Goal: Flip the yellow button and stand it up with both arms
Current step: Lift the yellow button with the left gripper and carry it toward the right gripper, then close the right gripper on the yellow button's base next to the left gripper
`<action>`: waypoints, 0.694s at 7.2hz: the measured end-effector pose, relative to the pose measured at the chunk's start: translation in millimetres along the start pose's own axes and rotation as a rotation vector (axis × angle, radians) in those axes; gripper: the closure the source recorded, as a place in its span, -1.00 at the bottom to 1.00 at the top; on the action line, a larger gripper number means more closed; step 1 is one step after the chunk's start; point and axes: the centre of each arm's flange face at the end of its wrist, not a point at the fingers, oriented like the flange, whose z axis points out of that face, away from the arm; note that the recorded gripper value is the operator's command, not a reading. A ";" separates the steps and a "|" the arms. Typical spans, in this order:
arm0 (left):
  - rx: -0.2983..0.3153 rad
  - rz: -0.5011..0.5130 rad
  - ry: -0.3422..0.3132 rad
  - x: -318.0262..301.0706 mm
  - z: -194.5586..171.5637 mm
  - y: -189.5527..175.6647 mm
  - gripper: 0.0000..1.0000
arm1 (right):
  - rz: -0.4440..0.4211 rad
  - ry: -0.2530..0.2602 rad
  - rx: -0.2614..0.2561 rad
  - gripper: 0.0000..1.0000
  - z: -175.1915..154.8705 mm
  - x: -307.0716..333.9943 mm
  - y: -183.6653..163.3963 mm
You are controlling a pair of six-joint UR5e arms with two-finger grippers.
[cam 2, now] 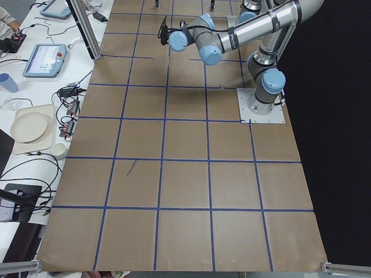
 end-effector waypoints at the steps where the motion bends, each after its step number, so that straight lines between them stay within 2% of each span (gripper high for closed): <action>1: 0.011 -0.014 0.101 21.2 18.2 4.2 0.99 | 0.109 -0.054 -0.084 -1.00 1.3 1.4 -3.4; 3: 0.035 -0.013 0.249 46.6 35.3 6.5 0.99 | 0.349 -0.130 -0.284 -1.00 3.4 14.0 -23.8; 5: 0.043 -0.020 0.305 51.1 41.5 4.1 0.99 | 0.529 -0.197 -0.462 -0.99 4.2 22.6 -29.1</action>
